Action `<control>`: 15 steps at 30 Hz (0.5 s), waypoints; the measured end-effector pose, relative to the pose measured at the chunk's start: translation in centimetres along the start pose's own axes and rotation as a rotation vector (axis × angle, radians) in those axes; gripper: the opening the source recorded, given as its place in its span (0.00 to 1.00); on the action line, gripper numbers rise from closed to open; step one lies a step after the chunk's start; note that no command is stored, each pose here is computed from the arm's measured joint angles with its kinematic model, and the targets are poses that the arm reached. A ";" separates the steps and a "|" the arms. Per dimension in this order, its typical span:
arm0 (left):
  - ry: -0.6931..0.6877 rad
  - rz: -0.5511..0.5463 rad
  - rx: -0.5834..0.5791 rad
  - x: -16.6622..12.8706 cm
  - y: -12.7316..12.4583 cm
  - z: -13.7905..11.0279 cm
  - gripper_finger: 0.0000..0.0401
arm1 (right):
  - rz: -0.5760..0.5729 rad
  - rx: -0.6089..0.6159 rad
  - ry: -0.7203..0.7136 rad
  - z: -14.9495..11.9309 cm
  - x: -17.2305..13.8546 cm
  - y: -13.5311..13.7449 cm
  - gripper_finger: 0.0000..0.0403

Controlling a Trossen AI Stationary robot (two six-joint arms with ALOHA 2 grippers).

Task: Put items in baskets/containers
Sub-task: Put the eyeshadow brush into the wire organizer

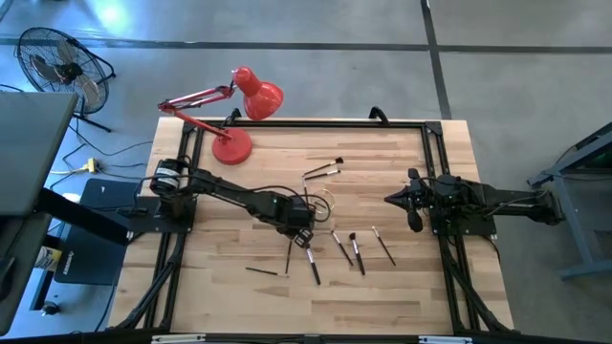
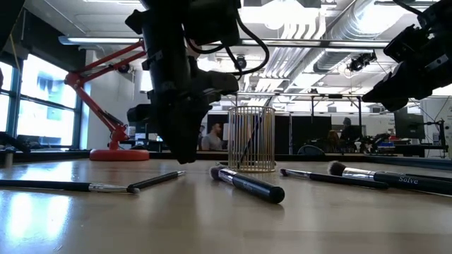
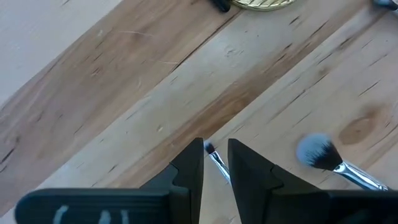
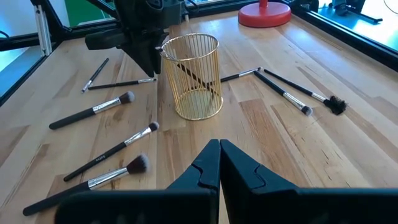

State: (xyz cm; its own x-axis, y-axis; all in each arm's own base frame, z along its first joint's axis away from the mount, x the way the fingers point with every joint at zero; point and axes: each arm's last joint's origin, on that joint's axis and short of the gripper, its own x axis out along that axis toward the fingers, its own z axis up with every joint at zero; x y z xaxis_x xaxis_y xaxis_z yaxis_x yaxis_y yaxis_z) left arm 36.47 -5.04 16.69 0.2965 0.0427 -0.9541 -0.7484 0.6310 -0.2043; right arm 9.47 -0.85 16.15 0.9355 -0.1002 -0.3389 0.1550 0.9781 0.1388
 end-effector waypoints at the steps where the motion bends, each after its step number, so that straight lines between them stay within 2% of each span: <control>1: 0.000 0.000 -0.001 0.0 0.0 0.0 0.18 | 0.000 0.000 0.000 0.0 0.0 0.0 0.00; 15: 0.045 0.013 -0.036 2.0 -0.2 -0.3 0.18 | 0.000 0.000 0.000 0.0 0.0 0.0 0.00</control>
State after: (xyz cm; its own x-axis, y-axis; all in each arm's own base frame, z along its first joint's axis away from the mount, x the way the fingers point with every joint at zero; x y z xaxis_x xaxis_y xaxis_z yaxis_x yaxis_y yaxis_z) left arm 37.03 -5.27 14.75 0.2607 0.0156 -0.9653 -0.7728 0.6027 -0.1990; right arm 9.47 -0.85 16.14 0.9354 -0.1002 -0.3392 0.1551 0.9781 0.1387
